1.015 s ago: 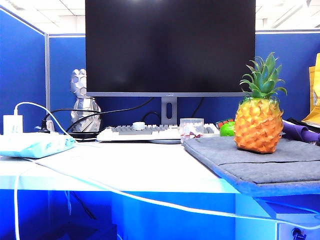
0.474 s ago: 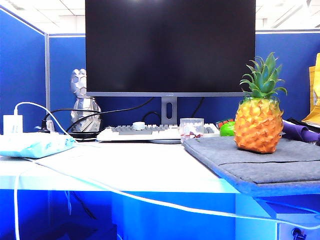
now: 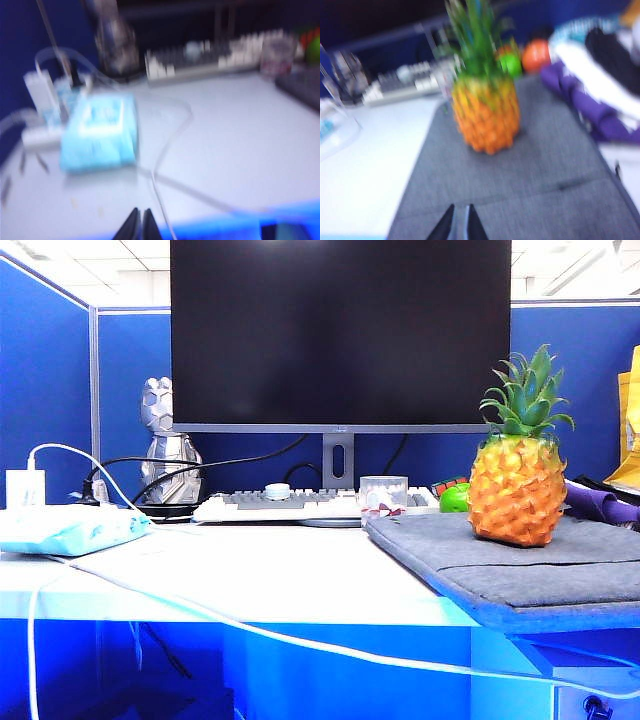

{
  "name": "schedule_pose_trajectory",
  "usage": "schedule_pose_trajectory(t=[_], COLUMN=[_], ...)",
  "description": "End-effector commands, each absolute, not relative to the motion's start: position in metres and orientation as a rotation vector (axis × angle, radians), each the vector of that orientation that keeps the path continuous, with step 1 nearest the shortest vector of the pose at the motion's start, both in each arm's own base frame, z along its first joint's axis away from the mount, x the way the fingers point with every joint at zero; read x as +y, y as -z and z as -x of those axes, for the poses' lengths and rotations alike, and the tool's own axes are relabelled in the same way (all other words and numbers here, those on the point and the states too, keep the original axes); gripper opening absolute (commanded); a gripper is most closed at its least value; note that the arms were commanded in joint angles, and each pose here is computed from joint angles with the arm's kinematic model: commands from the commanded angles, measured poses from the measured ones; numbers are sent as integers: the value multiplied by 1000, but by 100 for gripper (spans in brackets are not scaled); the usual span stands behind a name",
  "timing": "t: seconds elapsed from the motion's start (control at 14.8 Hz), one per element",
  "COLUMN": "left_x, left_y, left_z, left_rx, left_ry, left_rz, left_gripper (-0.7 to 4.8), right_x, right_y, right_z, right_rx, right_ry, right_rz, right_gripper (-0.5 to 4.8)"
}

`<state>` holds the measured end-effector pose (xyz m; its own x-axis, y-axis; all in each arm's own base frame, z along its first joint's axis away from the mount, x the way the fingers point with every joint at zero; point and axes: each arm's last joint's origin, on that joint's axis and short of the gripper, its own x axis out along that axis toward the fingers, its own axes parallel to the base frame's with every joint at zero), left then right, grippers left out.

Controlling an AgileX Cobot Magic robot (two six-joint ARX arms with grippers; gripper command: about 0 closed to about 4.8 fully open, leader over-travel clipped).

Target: Pick up the pineapple and place it above the gray bag.

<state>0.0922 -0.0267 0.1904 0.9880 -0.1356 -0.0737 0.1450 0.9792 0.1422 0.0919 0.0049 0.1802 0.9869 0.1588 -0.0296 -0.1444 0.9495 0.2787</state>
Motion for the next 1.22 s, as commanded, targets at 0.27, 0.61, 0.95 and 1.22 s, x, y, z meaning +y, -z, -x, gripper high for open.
schedule_pose_trajectory(t=[0.27, 0.61, 0.95, 1.22], left_x=[-28, -29, -29, -29], left_y=[-214, -213, -211, -210], left_z=[-91, -91, -91, -91], left_rx=[-166, -169, -140, -139], left_ry=[170, 234, 234, 234], left_rz=[-136, -129, -137, -137], left_gripper=[25, 26, 26, 26], right_x=[7, 8, 8, 8], right_y=[-196, -196, -194, -194], right_z=[-90, -90, -90, -90], right_rx=[-76, -74, -56, -56], right_ry=[-252, -283, -274, -274], right_rz=[-337, -334, -336, -336], right_gripper=[40, 3, -1, 0])
